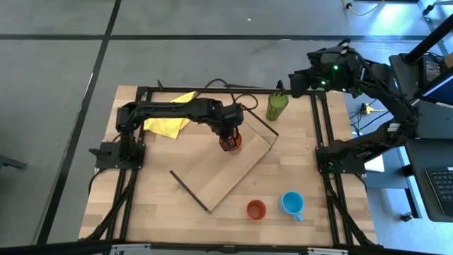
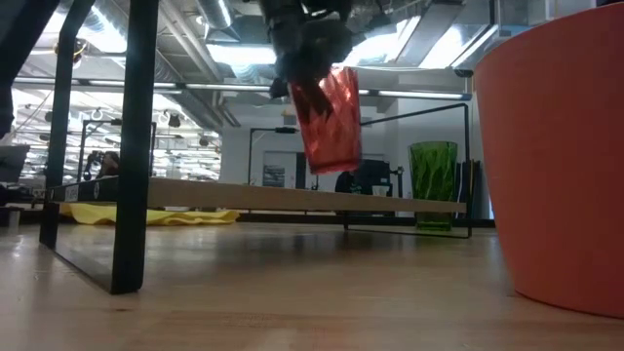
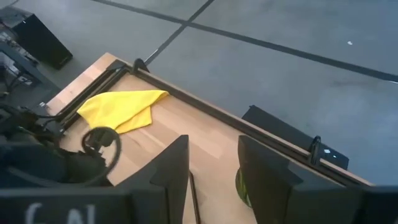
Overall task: Stack small to large cups/mugs on shelf
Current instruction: Put the brown cup on the shelf
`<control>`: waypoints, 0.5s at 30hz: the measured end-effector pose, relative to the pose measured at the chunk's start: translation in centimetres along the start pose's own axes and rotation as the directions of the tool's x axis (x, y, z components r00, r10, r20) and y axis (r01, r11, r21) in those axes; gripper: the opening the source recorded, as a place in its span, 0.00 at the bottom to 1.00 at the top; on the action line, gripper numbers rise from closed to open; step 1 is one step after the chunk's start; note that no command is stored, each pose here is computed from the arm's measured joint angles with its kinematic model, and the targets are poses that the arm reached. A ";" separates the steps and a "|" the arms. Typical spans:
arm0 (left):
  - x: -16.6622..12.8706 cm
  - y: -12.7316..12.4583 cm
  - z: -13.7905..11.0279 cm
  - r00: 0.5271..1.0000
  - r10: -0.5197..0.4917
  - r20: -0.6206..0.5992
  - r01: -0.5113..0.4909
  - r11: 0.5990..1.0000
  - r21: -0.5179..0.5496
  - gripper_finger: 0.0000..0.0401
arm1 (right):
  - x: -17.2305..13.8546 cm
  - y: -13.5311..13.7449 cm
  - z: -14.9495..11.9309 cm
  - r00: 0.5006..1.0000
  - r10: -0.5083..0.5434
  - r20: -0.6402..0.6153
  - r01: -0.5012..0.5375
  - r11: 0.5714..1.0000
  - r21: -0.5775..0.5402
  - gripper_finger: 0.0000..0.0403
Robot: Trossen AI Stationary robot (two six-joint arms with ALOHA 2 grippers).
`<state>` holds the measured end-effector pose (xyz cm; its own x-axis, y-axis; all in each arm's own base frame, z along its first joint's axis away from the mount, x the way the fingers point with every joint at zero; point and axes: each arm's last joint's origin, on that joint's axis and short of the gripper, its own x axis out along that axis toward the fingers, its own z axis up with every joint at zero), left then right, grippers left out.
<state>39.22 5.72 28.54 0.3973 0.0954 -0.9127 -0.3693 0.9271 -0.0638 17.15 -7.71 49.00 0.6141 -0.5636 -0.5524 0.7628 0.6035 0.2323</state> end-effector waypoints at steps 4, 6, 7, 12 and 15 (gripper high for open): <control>1.6 -0.6 -0.4 0.998 0.008 -0.062 -0.007 1.000 0.016 0.03 | -0.9 -0.5 -0.2 1.000 -0.012 0.006 0.012 1.000 0.006 0.35; 1.9 -0.8 -0.3 0.998 0.004 -0.059 -0.003 1.000 0.025 0.03 | -1.2 -0.7 -0.3 1.000 -0.015 0.004 0.014 1.000 0.013 0.35; 2.0 -0.8 -0.2 0.999 0.002 -0.052 -0.001 1.000 0.025 0.03 | -1.4 -0.8 -0.4 1.000 -0.016 0.003 0.016 1.000 0.021 0.35; 1.9 -0.3 0.1 0.999 0.036 -0.019 -0.036 0.999 0.016 0.03 | -1.8 -1.1 -0.7 1.000 -0.025 -0.012 0.025 1.000 0.016 0.35; 1.9 0.2 0.2 0.999 0.024 -0.024 -0.024 1.000 0.007 0.03 | -1.8 -1.2 -1.0 0.998 -0.040 -0.038 0.040 0.999 0.006 0.35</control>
<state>40.12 6.14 26.83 0.3680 0.1092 -0.9234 -0.3729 0.9271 -0.0389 14.91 -6.88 48.95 0.5751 -0.5653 -0.5913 0.7880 0.5769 0.2149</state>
